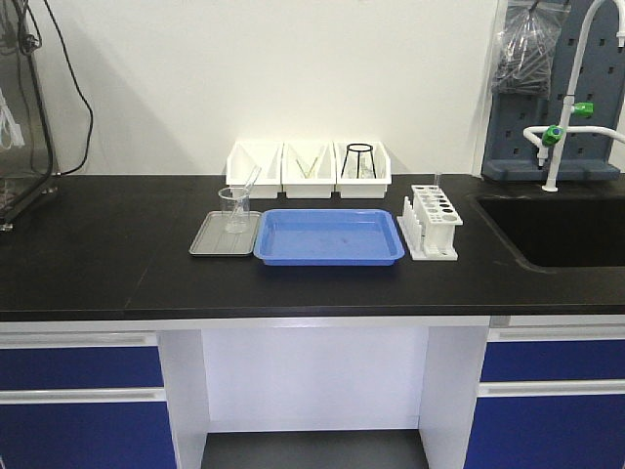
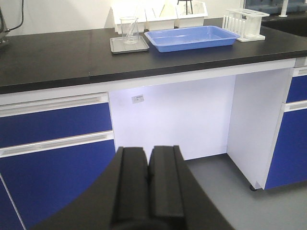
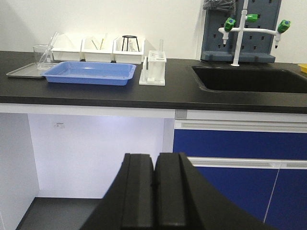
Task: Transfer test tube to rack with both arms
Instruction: 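Drive the base forward toward the bench with the test-tube rack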
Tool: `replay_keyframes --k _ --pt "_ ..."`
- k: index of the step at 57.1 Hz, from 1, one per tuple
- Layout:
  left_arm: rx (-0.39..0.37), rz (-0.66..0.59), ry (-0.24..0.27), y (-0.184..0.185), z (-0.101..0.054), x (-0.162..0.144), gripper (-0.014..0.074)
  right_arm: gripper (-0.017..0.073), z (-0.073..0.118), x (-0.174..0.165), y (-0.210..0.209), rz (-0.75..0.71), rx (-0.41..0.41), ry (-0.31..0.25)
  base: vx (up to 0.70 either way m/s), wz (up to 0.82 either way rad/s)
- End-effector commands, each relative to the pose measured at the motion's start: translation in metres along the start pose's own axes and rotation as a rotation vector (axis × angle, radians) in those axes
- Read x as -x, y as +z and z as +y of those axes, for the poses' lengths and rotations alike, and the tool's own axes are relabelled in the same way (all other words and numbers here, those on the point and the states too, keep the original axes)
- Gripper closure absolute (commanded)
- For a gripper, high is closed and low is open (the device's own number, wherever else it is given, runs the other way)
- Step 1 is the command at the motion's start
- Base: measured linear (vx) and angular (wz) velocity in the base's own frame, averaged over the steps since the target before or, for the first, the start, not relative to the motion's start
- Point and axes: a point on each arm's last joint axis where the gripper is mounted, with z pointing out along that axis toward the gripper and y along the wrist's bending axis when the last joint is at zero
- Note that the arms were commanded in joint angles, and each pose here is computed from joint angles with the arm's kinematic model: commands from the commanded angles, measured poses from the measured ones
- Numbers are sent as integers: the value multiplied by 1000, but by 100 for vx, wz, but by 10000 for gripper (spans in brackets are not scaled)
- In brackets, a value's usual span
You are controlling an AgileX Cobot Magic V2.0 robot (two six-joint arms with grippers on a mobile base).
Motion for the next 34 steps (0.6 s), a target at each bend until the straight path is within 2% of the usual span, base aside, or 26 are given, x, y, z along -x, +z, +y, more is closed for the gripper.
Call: replay_keyframes --k 1,34 --pt "-1 -114 -10 -3 0 15 597 570 0 3 0 -75 -5 -12 8 -1" --pt "-1 -114 -10 -3 0 15 597 570 0 3 0 -75 -5 -12 21 -1"
